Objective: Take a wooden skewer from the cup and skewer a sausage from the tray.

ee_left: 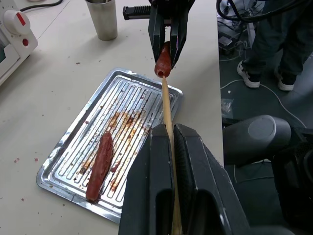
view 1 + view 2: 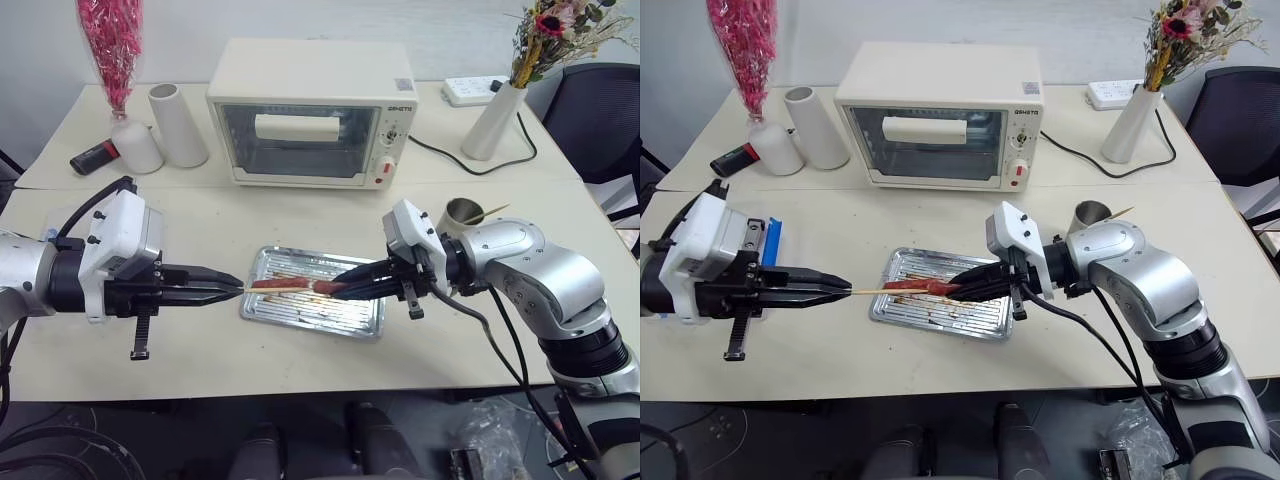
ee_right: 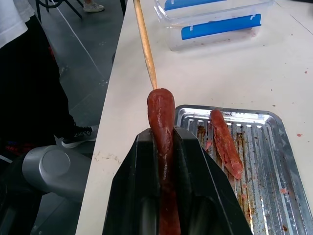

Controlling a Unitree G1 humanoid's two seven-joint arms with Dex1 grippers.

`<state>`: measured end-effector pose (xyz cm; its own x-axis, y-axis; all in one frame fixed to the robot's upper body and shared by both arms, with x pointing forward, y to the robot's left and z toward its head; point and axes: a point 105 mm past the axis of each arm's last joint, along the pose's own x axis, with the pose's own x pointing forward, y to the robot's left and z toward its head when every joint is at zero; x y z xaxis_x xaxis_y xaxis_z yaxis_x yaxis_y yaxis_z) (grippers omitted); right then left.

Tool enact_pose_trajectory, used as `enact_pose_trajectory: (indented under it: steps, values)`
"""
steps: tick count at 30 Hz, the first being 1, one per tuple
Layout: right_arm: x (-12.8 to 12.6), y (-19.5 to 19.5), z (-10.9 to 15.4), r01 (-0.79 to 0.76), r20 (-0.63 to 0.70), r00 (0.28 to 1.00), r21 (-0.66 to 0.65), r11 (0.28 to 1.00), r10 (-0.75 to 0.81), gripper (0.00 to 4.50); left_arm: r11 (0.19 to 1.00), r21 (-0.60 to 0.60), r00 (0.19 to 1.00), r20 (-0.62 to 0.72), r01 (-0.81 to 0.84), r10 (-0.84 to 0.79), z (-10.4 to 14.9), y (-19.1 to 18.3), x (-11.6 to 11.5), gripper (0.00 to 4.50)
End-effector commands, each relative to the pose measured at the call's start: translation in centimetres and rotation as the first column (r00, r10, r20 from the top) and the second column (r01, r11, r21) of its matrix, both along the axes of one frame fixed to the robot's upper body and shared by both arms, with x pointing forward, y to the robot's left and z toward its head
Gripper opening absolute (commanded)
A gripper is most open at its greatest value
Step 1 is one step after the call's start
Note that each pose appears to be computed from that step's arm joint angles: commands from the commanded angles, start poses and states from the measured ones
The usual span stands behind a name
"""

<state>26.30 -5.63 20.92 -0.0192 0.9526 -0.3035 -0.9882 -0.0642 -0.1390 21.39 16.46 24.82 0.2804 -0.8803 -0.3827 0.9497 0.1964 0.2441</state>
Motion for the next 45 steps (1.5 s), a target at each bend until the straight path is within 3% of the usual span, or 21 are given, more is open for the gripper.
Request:
enact_pose_trajectory:
  steps: [1, 25, 38, 45]
  values:
    - [-0.6, 0.0, 0.9, -0.026, 0.054, 0.998, 0.025, 0.999, 0.025, 0.12, 1.0, 0.024, 0.999, 0.05, 0.009, -0.01, 0.8, -0.1, -0.1, 0.0]
    - [-1.1, 1.8, 1.8, -0.07, 0.076, 0.995, 0.075, 0.995, 0.065, 0.12, 0.999, 0.013, 0.998, 0.048, 0.045, -0.046, 0.5, -0.9, 0.0, 0.0]
    - [-2.6, 3.0, 2.4, -0.283, 0.152, 0.949, 0.017, 0.959, 0.277, 0.12, 0.993, 0.0, 0.992, 0.039, 0.12, -0.12, -0.2, -2.6, 1.1, 0.0]
    - [-2.1, 3.2, 2.3, -0.272, 0.143, 0.953, 0.005, 0.962, 0.269, 0.12, 0.992, -0.006, 0.991, 0.042, 0.126, -0.126, -0.3, -2.9, 1.3, 0.0]
